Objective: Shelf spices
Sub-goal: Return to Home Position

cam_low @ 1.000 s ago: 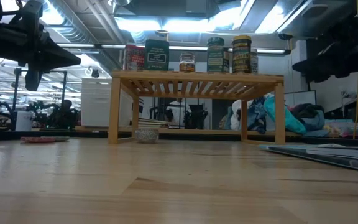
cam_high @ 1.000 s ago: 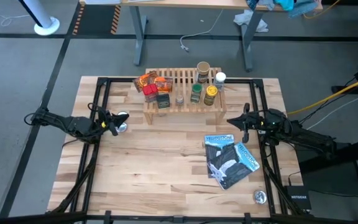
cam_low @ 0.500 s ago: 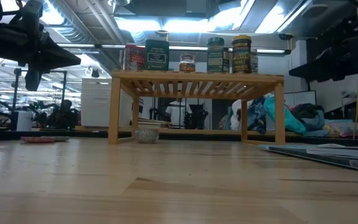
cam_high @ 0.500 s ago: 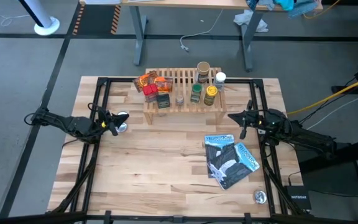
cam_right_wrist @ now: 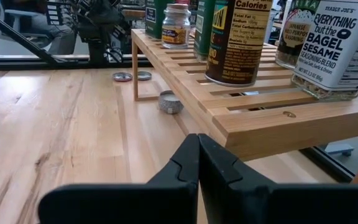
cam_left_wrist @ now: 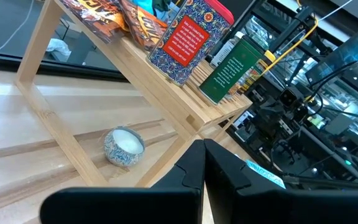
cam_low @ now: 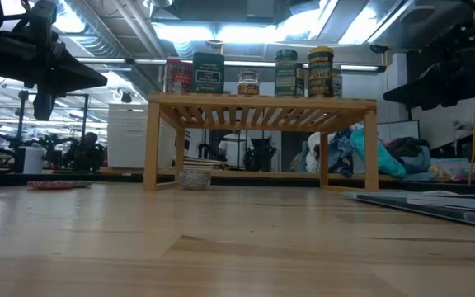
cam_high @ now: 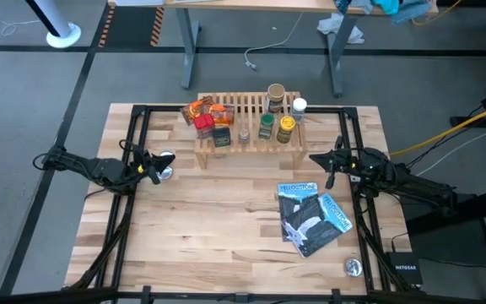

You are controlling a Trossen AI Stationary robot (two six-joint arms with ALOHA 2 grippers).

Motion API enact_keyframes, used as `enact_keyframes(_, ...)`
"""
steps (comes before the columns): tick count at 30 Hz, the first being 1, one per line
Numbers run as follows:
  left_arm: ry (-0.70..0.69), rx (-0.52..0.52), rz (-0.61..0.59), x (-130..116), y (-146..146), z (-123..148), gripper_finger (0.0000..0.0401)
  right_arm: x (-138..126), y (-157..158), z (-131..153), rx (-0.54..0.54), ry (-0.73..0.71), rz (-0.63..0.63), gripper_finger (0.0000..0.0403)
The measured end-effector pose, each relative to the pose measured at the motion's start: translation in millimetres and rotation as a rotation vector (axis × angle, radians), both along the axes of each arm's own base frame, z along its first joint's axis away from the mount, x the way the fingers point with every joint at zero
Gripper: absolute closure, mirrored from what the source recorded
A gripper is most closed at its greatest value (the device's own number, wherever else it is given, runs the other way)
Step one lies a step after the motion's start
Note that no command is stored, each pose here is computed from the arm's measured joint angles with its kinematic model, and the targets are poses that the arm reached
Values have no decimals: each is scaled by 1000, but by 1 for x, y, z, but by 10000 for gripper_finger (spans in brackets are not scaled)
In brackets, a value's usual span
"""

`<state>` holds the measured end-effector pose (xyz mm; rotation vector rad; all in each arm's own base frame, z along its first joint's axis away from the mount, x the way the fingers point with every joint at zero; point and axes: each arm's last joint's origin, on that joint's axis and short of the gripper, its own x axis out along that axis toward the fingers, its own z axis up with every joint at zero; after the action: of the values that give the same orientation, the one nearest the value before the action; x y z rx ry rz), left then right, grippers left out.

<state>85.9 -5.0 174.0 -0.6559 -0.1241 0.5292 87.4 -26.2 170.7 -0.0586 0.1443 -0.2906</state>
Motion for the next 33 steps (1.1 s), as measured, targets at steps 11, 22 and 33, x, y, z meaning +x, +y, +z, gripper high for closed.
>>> enact_keyframes(11,0,0,0,0,0,0,401,4,19,2,72,-40,324,397)
enact_keyframes(22,0,0,0,0,0,0,401,3,40,2,48,-31,472,397)
enact_keyframes(33,0,0,0,0,0,0,401,3,42,2,47,-31,489,397)
